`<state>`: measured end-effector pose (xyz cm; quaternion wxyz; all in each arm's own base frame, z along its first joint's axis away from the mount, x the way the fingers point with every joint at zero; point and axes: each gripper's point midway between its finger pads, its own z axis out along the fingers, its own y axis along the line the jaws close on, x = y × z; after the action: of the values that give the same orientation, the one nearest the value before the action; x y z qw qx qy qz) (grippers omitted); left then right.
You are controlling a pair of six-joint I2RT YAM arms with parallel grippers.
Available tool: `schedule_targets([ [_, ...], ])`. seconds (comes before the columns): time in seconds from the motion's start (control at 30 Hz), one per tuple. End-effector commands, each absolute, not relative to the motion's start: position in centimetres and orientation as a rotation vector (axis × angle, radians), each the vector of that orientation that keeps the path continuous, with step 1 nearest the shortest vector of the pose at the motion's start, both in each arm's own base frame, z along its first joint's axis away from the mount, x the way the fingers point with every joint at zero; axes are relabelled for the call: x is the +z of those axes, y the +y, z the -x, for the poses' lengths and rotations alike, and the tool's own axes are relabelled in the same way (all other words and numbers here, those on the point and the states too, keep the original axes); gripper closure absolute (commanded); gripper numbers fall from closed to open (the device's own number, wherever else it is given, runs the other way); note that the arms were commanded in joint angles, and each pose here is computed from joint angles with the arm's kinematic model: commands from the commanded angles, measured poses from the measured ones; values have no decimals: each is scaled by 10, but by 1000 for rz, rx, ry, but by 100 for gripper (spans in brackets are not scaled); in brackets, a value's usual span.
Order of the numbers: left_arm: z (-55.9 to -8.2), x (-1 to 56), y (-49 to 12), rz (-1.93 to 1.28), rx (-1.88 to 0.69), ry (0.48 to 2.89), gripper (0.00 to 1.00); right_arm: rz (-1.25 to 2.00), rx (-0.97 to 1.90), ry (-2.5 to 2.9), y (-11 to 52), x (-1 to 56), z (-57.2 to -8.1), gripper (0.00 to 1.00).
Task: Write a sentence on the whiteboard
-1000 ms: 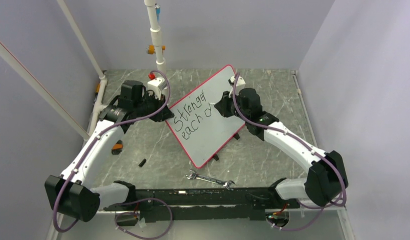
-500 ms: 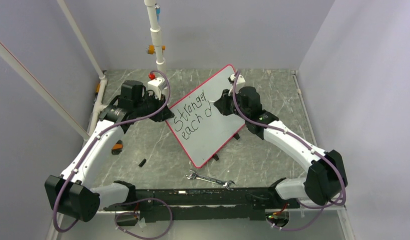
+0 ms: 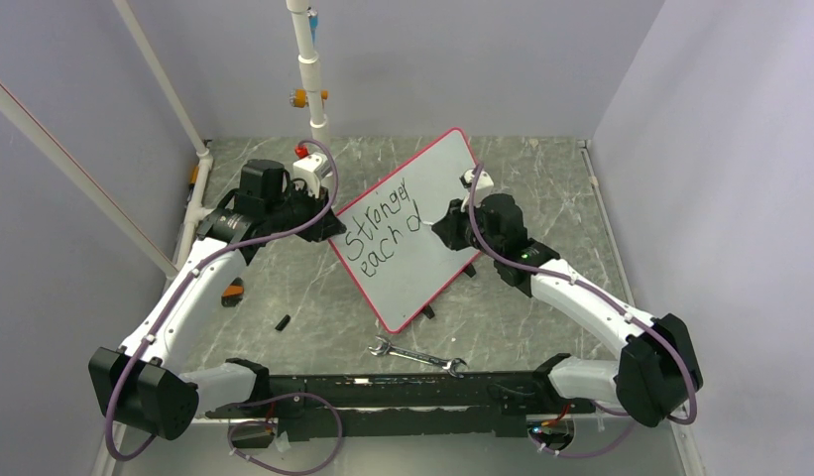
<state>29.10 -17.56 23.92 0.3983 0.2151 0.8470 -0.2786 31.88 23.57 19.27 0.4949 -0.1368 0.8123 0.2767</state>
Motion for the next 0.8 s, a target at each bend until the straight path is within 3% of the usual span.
schedule_targets([
  [0.0, -315, 245, -149, -572, -459, 2075, 100, 324, 676, 1968, 232, 191, -313, 100],
  [0.77, -314, 248, -150, -575, -470, 2064, 100, 301, 540, 1931, 211, 211, -320, 100],
])
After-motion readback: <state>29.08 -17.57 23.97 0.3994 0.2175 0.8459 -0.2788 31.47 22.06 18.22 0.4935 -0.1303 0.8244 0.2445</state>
